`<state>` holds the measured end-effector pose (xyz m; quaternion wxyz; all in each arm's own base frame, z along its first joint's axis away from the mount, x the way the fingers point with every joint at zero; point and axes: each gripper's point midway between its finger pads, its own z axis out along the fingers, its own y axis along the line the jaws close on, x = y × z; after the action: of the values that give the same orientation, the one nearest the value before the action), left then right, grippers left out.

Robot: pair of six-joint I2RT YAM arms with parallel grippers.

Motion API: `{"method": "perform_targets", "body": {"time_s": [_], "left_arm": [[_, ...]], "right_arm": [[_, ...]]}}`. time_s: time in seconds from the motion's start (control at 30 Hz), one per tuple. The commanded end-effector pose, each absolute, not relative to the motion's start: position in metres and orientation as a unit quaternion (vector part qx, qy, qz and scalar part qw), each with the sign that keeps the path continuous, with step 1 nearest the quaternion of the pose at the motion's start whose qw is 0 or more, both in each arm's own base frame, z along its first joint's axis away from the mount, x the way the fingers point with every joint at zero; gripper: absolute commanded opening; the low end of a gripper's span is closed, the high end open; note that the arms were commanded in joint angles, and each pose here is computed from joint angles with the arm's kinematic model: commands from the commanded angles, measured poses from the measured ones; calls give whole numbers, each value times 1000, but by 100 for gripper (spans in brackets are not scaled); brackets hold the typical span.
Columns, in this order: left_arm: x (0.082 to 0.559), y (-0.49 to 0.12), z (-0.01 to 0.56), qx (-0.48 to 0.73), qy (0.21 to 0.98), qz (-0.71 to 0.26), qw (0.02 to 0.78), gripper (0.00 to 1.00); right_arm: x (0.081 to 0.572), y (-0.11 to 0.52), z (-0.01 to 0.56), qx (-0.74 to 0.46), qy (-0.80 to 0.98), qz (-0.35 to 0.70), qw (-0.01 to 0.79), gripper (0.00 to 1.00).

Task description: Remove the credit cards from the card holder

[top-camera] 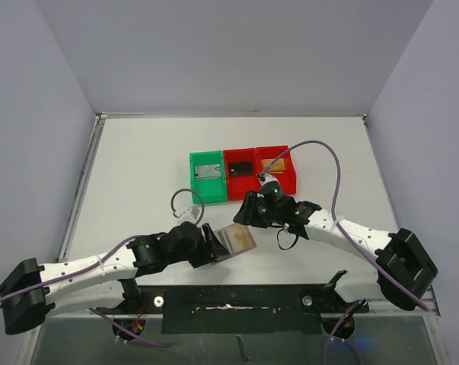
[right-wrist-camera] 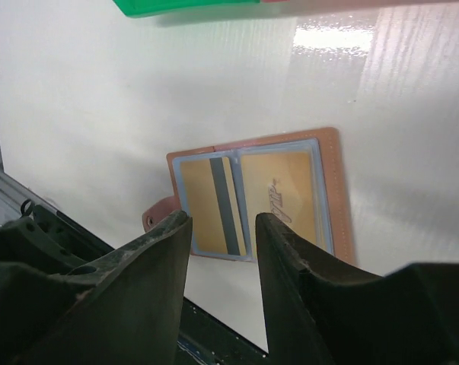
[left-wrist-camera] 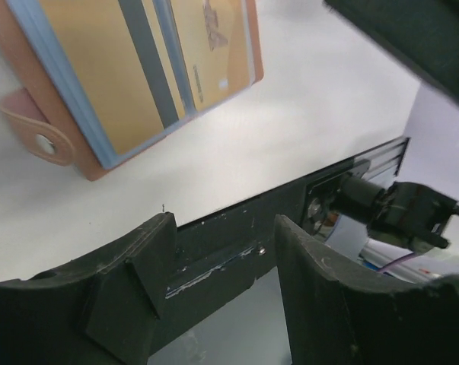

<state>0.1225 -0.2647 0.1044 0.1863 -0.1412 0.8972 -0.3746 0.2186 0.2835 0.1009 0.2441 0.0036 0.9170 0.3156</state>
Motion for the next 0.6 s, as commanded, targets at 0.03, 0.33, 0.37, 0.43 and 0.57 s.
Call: {"method": "perform_targets", "body": {"time_s": [0.03,0.33,0.37,0.43,0.57], "left_arm": [[135,-301,118,-181,870,-400,222,52],[176,-272,88,-263,851,-332,310,52],[176,-270,82,-266,852,-328,310,52],[178,-267,72,-267,850,-337,305,51],[179,-252,53,-280,856,-312,301,49]], "right_arm": [[230,271,117,12,904,314,289,38],[219,283,124,-21,882,370,292,36],[218,286,126,-27,881,374,290,36],[217,289,129,-38,879,376,290,36],[215,290,127,-61,877,374,295,37]]}}
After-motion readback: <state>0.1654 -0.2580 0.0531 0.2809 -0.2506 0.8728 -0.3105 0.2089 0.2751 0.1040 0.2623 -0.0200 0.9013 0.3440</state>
